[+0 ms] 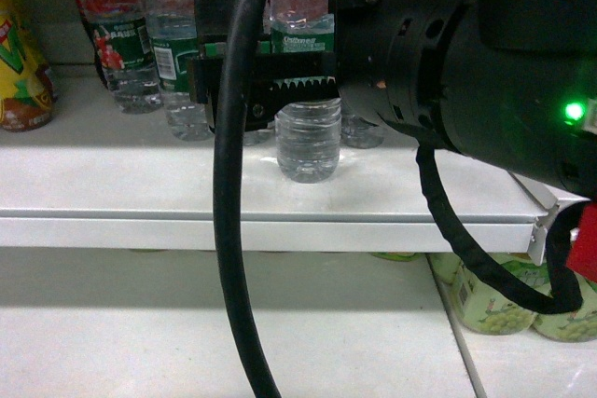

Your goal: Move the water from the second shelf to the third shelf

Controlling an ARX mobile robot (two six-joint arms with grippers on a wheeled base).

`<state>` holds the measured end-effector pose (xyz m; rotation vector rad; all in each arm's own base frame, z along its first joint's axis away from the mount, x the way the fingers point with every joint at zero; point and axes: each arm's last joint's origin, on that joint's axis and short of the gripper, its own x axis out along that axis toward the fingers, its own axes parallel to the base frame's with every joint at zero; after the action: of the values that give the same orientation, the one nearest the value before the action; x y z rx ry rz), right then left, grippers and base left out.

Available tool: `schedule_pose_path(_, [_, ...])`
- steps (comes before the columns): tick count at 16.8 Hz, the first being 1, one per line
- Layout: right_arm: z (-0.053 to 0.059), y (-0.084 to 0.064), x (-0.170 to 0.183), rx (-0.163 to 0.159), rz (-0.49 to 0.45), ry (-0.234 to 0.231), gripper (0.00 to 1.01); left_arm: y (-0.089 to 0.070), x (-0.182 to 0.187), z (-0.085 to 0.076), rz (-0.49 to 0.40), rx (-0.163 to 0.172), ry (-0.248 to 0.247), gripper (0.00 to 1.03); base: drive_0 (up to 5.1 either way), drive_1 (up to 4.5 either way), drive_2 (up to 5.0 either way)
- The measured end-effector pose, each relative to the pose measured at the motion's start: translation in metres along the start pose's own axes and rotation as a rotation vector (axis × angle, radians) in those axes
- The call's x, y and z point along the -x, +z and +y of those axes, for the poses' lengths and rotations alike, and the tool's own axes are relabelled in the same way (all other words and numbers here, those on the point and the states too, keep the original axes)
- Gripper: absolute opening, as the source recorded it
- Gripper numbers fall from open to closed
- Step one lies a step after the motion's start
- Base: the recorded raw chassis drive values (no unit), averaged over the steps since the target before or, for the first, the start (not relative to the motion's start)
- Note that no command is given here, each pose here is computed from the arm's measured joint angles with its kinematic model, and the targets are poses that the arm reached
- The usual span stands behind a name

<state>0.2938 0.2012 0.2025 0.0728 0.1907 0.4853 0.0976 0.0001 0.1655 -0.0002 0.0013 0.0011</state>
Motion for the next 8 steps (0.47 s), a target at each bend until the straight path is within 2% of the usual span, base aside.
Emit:
schedule_pose_path(3, [0.001, 0.006, -0.013, -0.001, -0.017, -0.033, 0.98, 0.0, 0.0, 0.0, 0.0, 0.0, 0.0, 0.98, 0.0, 0.0, 0.0])
schedule_pose_path(8, [0.0, 0.008, -0.023, -0.002, -0.024, -0.053, 0.98, 0.0, 0.0, 0.0, 0.0, 0.0, 0.0, 0.98, 0.0, 0.0, 0.0])
